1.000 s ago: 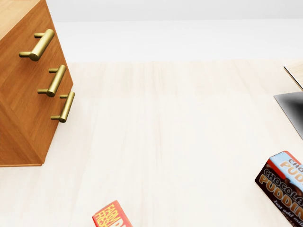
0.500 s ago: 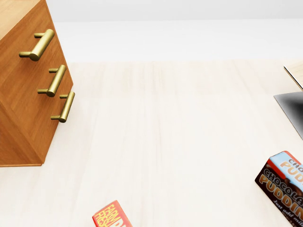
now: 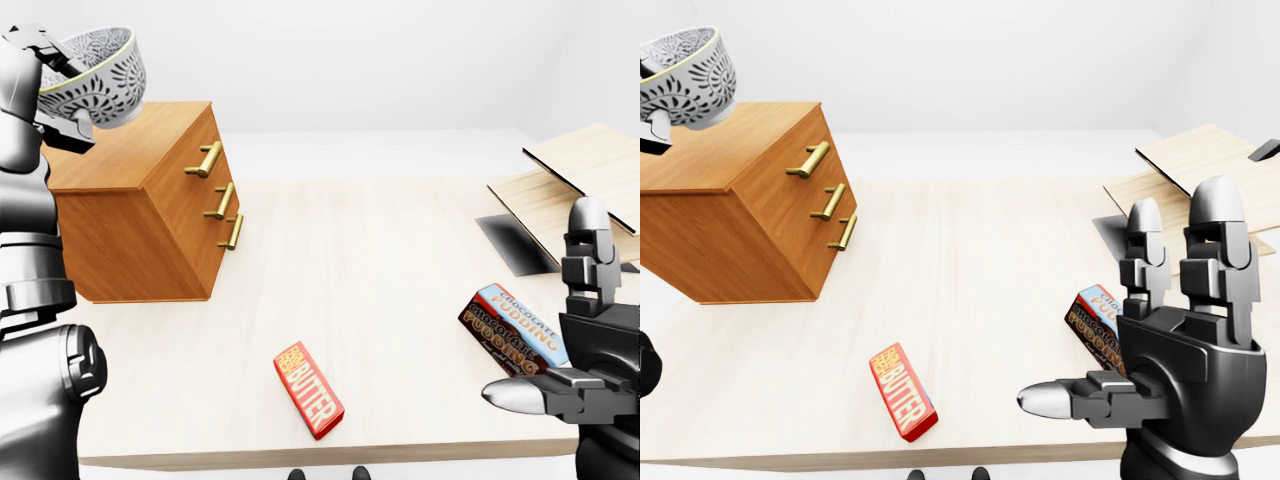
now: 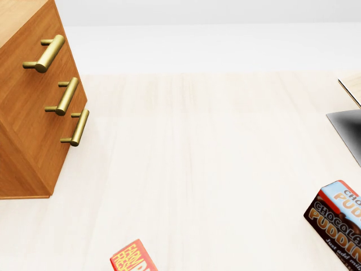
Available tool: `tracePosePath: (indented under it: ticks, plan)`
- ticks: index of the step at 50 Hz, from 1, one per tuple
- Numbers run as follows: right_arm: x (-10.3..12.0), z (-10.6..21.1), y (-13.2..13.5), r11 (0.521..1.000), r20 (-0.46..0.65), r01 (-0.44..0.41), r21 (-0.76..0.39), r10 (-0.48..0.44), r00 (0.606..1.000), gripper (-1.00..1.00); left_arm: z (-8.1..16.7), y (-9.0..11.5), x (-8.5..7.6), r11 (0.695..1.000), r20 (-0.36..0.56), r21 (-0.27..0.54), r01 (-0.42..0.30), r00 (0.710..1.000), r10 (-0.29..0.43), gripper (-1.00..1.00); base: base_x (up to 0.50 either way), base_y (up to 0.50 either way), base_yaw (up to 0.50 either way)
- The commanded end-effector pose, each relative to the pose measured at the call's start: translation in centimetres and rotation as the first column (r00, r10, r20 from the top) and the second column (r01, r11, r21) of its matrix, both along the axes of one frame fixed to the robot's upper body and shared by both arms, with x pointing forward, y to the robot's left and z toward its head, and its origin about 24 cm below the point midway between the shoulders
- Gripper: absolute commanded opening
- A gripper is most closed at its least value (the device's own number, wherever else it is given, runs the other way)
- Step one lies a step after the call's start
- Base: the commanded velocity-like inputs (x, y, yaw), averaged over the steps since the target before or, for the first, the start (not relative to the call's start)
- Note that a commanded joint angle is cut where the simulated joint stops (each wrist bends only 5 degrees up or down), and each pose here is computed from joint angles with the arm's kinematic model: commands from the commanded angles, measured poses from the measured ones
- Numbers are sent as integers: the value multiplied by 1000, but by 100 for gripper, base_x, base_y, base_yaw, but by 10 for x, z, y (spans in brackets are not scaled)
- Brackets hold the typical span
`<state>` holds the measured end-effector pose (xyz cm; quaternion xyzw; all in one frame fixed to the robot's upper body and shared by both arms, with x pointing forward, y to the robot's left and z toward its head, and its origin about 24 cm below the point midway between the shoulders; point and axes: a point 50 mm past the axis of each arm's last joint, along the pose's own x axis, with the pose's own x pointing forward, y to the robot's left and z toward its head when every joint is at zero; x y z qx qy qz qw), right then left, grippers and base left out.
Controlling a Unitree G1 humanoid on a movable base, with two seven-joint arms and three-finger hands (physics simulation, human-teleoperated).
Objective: Close the top drawer of the cabinet and put the bowl on top of it.
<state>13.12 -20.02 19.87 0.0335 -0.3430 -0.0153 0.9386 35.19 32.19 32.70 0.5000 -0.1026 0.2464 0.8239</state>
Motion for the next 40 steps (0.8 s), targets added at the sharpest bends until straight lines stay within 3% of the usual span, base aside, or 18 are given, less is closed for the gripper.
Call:
tracePosePath:
  ticks: [1, 14, 27, 40]
  plan:
    - [1, -1, 2, 1000, -10, -6, -2, 6, 1000, 100, 0, 9, 2, 998, 17, -23, -57, 998, 57, -100, 0, 0, 0]
    - [3, -3, 4, 1000, -23, -14, -3, 14, 1000, 100, -18, 26, 10, 983, -24, -113, -144, 990, 142, -100, 0, 0, 0]
    - [4, -5, 5, 1000, -30, -17, -2, 17, 999, 100, -25, 28, 12, 978, -39, -123, -168, 986, 165, -100, 0, 0, 0]
    - [4, -4, 5, 1000, -26, -16, -3, 16, 1000, 100, -50, 27, 18, 968, -81, -155, -197, 979, 187, -100, 0, 0, 0]
